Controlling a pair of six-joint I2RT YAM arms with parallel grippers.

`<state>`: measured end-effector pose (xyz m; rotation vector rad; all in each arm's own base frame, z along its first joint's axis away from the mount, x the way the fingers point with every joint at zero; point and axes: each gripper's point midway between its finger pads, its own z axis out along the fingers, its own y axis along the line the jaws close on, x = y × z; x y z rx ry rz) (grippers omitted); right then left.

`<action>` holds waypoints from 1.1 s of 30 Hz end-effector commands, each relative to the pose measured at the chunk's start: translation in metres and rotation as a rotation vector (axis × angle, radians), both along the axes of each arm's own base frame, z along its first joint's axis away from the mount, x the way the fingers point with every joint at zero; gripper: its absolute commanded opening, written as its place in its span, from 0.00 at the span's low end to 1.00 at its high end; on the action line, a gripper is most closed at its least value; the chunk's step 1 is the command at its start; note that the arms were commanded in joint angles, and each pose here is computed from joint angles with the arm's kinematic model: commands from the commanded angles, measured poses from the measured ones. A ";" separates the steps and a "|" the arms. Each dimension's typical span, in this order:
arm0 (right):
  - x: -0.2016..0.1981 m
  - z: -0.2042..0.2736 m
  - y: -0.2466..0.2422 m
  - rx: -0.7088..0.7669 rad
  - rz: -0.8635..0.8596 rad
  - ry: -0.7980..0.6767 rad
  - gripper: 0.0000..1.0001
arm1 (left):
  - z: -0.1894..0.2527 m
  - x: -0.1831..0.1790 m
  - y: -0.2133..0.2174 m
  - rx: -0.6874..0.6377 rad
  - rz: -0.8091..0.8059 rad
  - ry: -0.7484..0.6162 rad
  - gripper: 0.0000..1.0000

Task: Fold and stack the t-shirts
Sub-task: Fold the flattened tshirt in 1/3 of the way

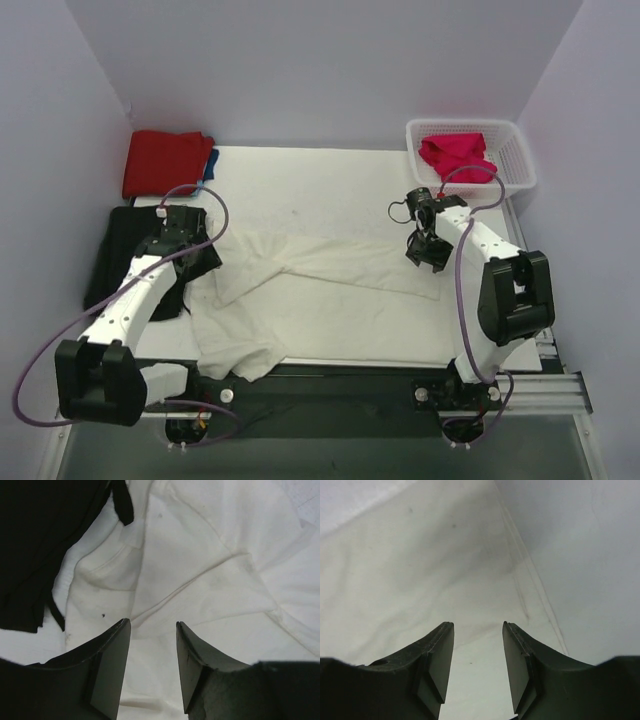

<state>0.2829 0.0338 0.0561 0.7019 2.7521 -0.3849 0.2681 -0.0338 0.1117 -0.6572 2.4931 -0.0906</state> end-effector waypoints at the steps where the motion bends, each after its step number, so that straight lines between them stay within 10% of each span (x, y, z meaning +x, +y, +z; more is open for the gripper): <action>1: 0.031 0.015 -0.002 -0.038 0.021 -0.029 0.44 | 0.022 0.063 -0.022 -0.059 -0.051 -0.123 0.52; 33: 0.096 -0.039 0.007 0.032 0.000 0.106 0.43 | -0.079 0.129 -0.035 0.043 -0.030 0.327 0.46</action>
